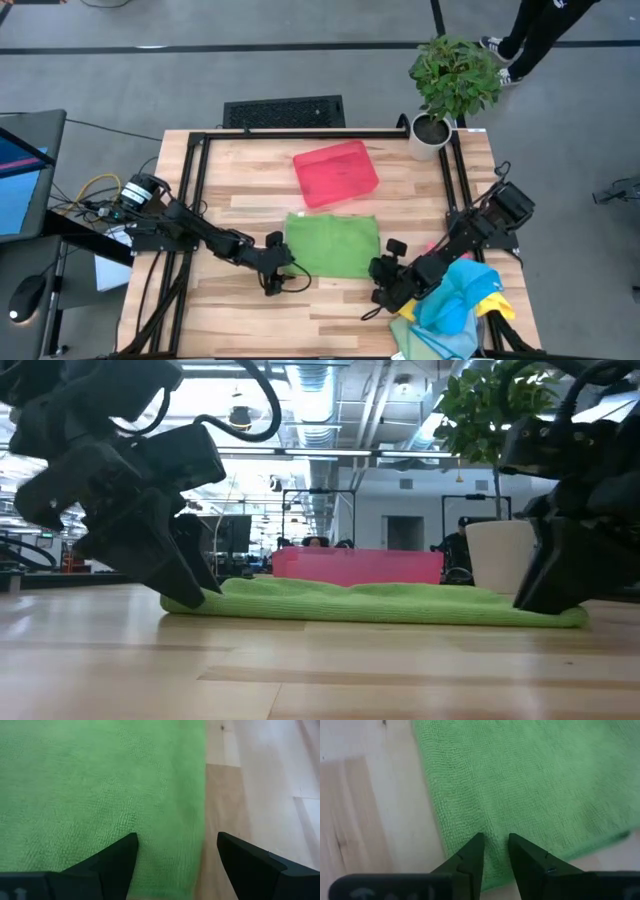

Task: Fold microfiber towels
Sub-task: Fold the green microfiber cloth

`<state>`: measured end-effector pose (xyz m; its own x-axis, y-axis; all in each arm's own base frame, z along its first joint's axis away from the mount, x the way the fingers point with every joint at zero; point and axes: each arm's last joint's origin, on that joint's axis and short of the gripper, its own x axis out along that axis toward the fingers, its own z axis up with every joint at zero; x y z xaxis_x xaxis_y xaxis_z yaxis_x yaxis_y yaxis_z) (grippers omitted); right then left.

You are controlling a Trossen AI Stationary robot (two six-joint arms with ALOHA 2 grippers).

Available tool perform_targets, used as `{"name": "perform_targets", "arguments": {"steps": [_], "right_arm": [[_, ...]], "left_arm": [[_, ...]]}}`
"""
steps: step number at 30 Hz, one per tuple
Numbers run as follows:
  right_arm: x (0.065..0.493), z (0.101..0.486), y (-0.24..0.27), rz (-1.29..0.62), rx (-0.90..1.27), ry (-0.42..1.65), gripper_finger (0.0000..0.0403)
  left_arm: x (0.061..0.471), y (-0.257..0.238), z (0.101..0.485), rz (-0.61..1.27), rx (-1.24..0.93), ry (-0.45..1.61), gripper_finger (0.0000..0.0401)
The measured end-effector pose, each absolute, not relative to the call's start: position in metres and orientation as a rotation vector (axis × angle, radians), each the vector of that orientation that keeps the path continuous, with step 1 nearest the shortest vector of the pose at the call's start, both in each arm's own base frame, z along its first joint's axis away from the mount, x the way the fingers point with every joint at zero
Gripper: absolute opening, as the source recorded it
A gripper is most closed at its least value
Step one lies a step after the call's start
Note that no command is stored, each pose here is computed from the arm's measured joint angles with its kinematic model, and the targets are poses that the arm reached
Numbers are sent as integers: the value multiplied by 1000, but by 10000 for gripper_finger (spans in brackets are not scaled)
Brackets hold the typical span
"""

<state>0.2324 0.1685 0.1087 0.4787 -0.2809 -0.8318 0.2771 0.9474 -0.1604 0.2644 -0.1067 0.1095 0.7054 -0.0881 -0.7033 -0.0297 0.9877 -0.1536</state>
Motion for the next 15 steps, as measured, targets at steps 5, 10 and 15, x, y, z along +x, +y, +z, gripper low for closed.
{"name": "perform_targets", "arguments": {"steps": [5,10,15], "right_arm": [[228,128,165,-333,-9,975,119],[226,147,165,-293,-5,919,119],[226,138,180,-203,-31,913,134]], "left_arm": [[273,-111,144,-63,-130,741,270],[272,-108,154,-1,-82,740,270],[274,-112,141,-6,-74,750,270]]}}
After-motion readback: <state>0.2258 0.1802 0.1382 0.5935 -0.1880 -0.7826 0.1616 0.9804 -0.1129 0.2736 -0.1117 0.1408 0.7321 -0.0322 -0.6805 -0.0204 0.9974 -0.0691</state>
